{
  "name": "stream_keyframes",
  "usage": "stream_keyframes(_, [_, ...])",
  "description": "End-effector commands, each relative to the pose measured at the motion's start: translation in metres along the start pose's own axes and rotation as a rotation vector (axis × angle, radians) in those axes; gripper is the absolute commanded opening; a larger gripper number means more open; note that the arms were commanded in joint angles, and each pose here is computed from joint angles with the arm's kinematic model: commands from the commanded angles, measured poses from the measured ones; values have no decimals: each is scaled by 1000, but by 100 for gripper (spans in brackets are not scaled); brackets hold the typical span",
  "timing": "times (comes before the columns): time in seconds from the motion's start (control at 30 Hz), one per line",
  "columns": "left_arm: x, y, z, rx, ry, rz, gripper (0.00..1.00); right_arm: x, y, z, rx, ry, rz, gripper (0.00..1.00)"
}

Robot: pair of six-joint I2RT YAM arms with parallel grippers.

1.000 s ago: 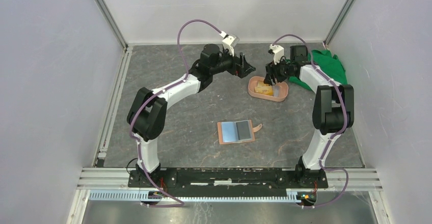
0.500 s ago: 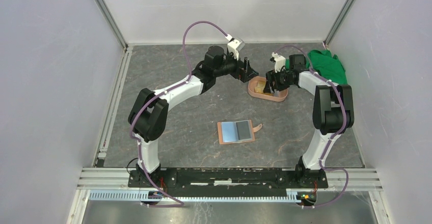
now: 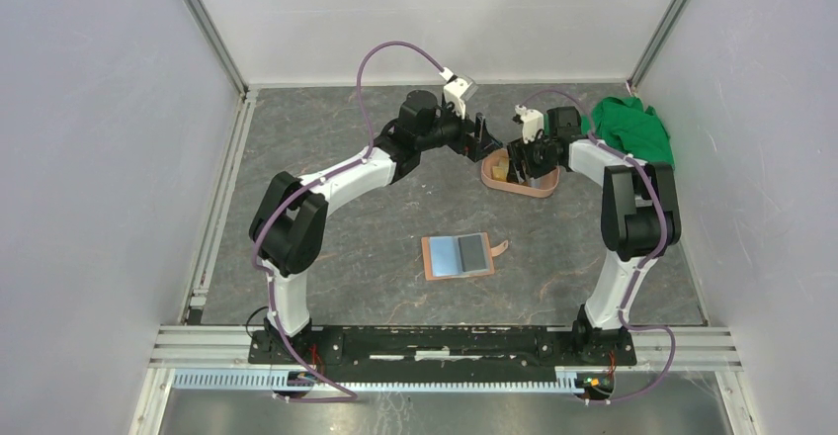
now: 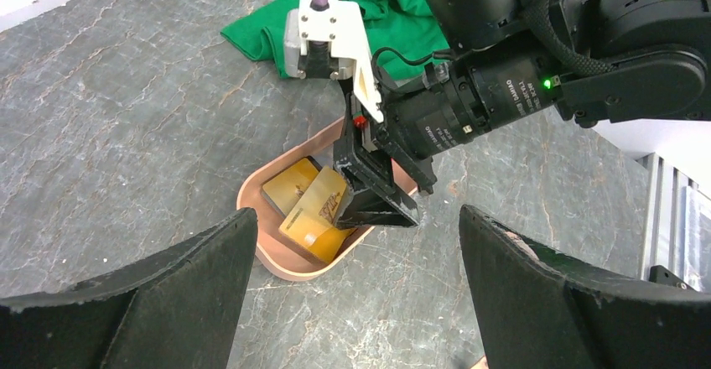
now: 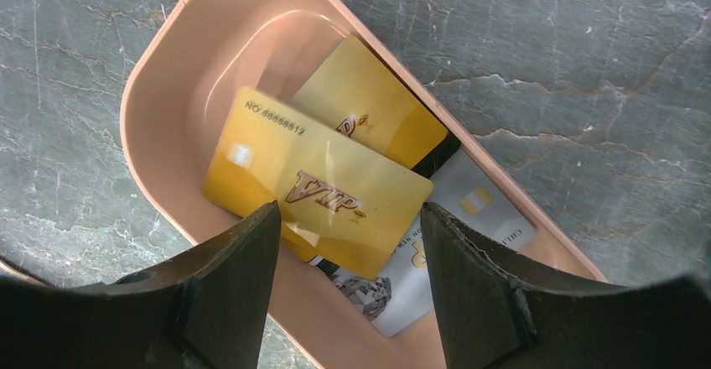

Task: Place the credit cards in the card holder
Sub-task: Pick up the credit card from the storage box.

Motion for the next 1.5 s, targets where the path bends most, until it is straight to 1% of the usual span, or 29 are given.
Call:
stream_keyframes(0.0, [-15, -5, -3, 6, -75, -38, 95, 3, -6, -6, 42, 20, 18, 68])
stream_keyframes(0.23, [-14, -5, -4, 6, -77, -35, 95, 2, -6, -12, 81, 39, 27, 67])
stream_keyframes(0.27, [-14, -5, -5, 6, -78, -35, 95, 1, -5, -12, 84, 41, 22, 66])
stream_keyframes(0.33, [-14, -5, -5, 4, -81, -35, 95, -3, -3, -12, 85, 50, 4, 59])
stream_keyframes(0.43, [-14, -6, -5, 3, -82, -36, 95, -10, 2, -9, 82, 66, -36, 54])
stream_keyframes(0.63, [-13, -6, -6, 4, -82, -31, 95, -19, 11, -9, 71, 59, -102, 36])
stream_keyframes(0.7, [-13, -6, -6, 4, -83, -32, 95, -21, 15, -12, 75, 54, -119, 32])
stream_keyframes(0.9, [-12, -7, -5, 4, -82, -30, 95, -23, 23, -15, 49, 31, -174, 21])
stream_keyframes(1.03, [-12, -7, -6, 5, -84, -30, 95, -26, 28, -14, 26, 22, -204, 17])
stream_keyframes(1.2, [-12, -7, -6, 6, -84, -28, 95, -28, 32, -11, -27, 29, -235, 9])
stream_keyframes(1.27, [-11, -7, -6, 6, -84, -28, 95, -25, 38, -20, -32, 21, -250, 6])
stream_keyframes(1.37, [-11, -7, -6, 6, -84, -28, 95, -24, 41, -20, -68, 36, -267, 0])
stream_keyframes(1.47, [-11, -7, -6, 7, -82, -26, 95, -23, 43, -18, -107, 39, -287, 0])
Point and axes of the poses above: each gripper's point midway between its finger pads, its own y axis back along the fingers, its own z axis along the line the jaws close on, x = y × z, the point moved 6 cm from there along y, back along the fingers, and after that the axes turned 4 degrees about y, right-handed, at the moved point
